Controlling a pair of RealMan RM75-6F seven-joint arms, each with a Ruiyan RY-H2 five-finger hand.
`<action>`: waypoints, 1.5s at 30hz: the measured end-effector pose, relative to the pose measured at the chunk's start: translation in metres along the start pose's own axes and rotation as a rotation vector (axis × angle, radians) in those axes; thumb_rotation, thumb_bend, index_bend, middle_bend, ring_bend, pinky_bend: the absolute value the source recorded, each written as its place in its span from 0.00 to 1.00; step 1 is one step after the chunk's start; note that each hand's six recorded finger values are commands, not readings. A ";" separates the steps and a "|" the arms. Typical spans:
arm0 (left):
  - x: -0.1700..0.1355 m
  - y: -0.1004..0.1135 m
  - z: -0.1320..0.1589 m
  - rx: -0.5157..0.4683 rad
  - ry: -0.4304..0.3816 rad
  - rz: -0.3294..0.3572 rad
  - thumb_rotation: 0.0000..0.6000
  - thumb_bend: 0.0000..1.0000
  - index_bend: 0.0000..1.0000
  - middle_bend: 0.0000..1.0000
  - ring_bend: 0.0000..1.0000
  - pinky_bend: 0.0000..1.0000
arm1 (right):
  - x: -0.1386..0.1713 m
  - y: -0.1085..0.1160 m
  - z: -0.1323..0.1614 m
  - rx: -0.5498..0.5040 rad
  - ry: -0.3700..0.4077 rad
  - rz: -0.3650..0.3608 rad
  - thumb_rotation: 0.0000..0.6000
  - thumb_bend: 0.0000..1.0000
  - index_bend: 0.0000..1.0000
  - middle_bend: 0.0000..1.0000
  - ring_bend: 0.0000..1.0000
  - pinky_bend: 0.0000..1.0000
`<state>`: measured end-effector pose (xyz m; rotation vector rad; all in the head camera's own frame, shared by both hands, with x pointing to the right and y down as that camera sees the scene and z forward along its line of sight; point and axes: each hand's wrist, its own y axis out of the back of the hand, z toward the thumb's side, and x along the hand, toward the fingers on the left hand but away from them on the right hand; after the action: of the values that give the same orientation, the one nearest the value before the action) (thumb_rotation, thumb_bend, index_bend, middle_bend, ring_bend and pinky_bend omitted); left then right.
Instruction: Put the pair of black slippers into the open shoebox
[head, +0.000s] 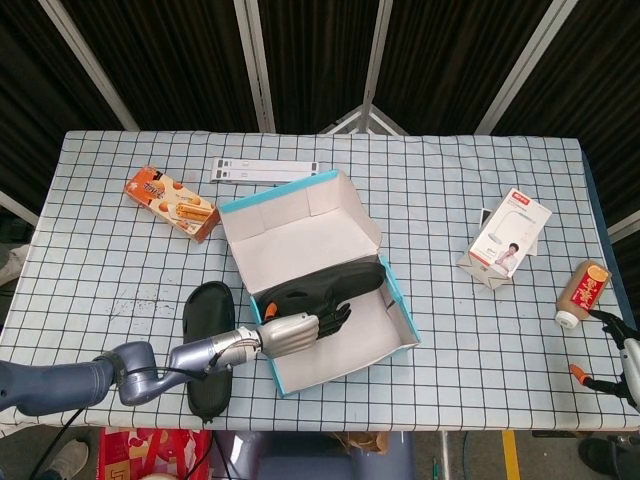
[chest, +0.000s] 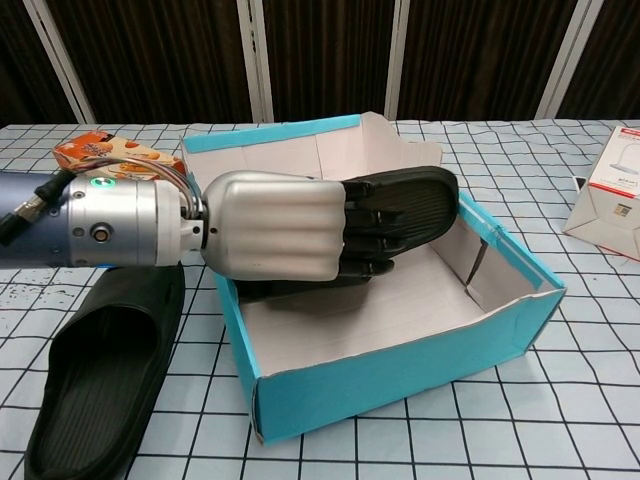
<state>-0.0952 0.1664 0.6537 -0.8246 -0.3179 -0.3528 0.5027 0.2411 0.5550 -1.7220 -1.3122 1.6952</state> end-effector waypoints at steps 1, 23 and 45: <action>0.000 0.001 -0.001 0.004 0.005 0.004 1.00 0.00 0.00 0.00 0.00 0.20 | 0.000 0.000 0.000 0.000 0.000 0.001 1.00 0.23 0.20 0.20 0.25 0.21; -0.019 0.000 -0.012 0.085 0.016 -0.010 1.00 0.00 0.00 0.00 0.00 0.20 | 0.000 -0.001 0.001 0.002 -0.001 0.006 1.00 0.23 0.20 0.20 0.25 0.21; 0.000 -0.006 -0.030 0.080 0.019 0.015 1.00 0.00 0.00 0.00 0.00 0.20 | -0.004 -0.005 -0.001 0.008 -0.010 0.025 1.00 0.23 0.20 0.20 0.25 0.21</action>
<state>-0.0935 0.1397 0.6386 -0.7449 -0.3060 -0.3318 0.5021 0.2407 0.5615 -1.7346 -1.2918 1.7232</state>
